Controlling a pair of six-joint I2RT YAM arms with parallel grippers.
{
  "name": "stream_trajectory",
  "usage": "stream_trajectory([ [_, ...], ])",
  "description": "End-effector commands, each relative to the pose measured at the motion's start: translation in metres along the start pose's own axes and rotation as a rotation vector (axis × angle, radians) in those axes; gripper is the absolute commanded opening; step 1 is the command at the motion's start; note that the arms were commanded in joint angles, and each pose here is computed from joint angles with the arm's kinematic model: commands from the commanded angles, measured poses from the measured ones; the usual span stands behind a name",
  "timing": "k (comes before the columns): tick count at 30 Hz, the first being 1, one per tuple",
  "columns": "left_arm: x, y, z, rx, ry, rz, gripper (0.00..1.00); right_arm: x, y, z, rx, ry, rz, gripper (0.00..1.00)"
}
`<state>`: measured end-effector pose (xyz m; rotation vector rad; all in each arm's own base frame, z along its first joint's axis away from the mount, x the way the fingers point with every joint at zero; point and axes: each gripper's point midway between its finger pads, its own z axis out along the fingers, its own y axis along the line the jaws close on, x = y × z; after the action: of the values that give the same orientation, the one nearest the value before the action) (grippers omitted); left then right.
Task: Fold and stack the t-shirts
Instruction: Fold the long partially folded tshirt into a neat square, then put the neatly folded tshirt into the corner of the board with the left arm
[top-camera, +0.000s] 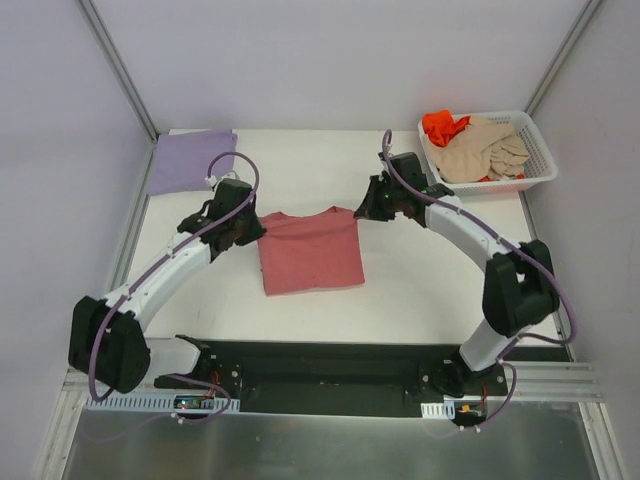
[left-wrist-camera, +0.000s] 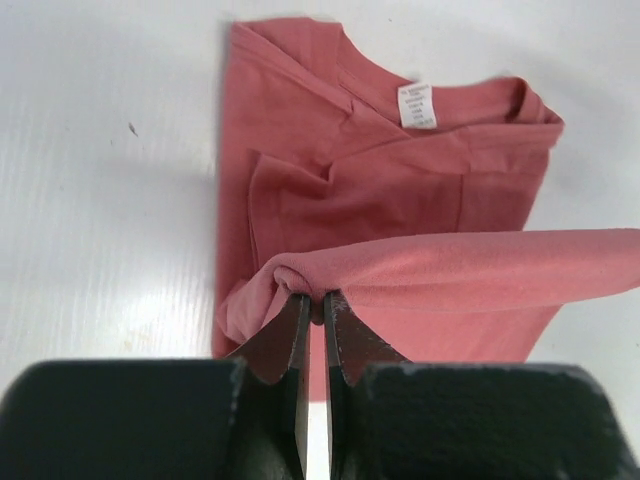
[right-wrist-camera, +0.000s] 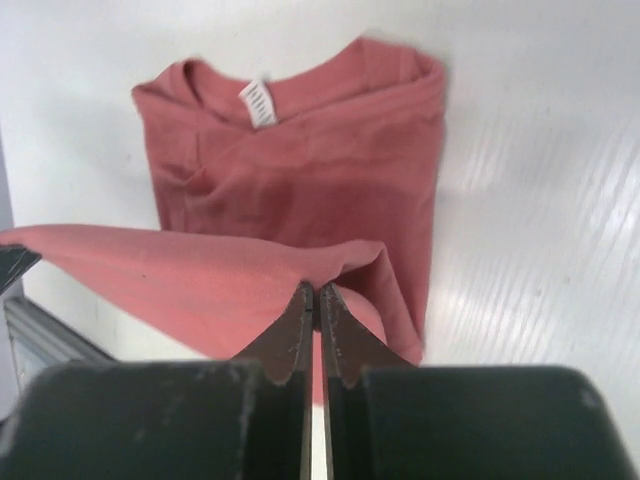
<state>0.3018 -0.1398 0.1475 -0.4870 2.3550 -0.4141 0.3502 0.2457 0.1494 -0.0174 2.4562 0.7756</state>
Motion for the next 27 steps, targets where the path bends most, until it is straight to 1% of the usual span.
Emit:
stream_trajectory([
  [1,-0.028,0.004,0.022,-0.054,-0.030,0.009,0.00,-0.044,-0.014,0.027,0.070,-0.088,-0.031,0.01],
  [5,-0.028,0.011,0.057,-0.088,0.042,0.009,0.00,-0.050,-0.038,0.052,0.143,-0.081,0.003,0.01],
  [7,-0.029,0.014,0.071,-0.102,0.074,-0.001,0.00,-0.055,-0.038,0.064,0.122,-0.077,-0.008,0.04],
  [8,-0.030,0.016,0.076,-0.110,0.080,-0.002,0.12,-0.055,-0.041,0.072,0.116,-0.064,-0.007,0.09],
  [9,-0.032,0.018,0.080,-0.117,0.085,-0.003,0.28,-0.057,-0.039,0.077,0.094,-0.051,-0.020,0.14],
  [10,-0.032,0.019,0.083,-0.121,0.091,-0.004,0.32,-0.060,-0.037,0.081,0.082,-0.048,-0.025,0.18],
  [11,-0.034,0.020,0.085,-0.119,0.094,-0.007,0.41,-0.063,-0.036,0.084,0.069,-0.040,-0.026,0.24],
  [12,-0.035,0.019,0.084,-0.112,0.095,-0.009,0.50,-0.065,-0.034,0.085,0.053,-0.037,-0.030,0.37],
  [13,-0.037,0.018,0.082,-0.107,0.088,-0.009,0.64,-0.068,-0.033,0.083,0.052,-0.034,-0.026,0.59],
  [14,-0.037,0.017,0.079,-0.101,0.085,-0.008,0.83,-0.070,-0.032,0.078,0.057,-0.036,-0.038,0.73],
  [15,-0.038,0.015,0.074,-0.090,0.080,-0.012,0.99,-0.073,-0.029,0.070,0.058,-0.043,-0.051,0.83],
  [16,-0.035,0.015,0.069,-0.078,0.082,-0.009,0.99,-0.068,-0.028,0.064,0.060,-0.038,-0.058,0.95],
  [19,-0.018,0.022,0.057,-0.055,0.109,-0.003,0.99,-0.052,-0.023,0.034,0.045,-0.063,-0.084,0.96],
  [21,0.005,0.026,0.053,-0.026,0.173,-0.003,0.99,-0.036,-0.023,0.015,0.033,-0.084,-0.086,0.96],
  [25,0.040,0.042,0.061,-0.032,0.265,-0.011,0.99,0.004,-0.024,-0.019,-0.024,-0.102,-0.074,0.96],
  [27,0.049,0.047,0.069,-0.050,0.295,-0.022,0.99,0.022,-0.024,-0.035,-0.053,-0.112,-0.079,0.96],
])
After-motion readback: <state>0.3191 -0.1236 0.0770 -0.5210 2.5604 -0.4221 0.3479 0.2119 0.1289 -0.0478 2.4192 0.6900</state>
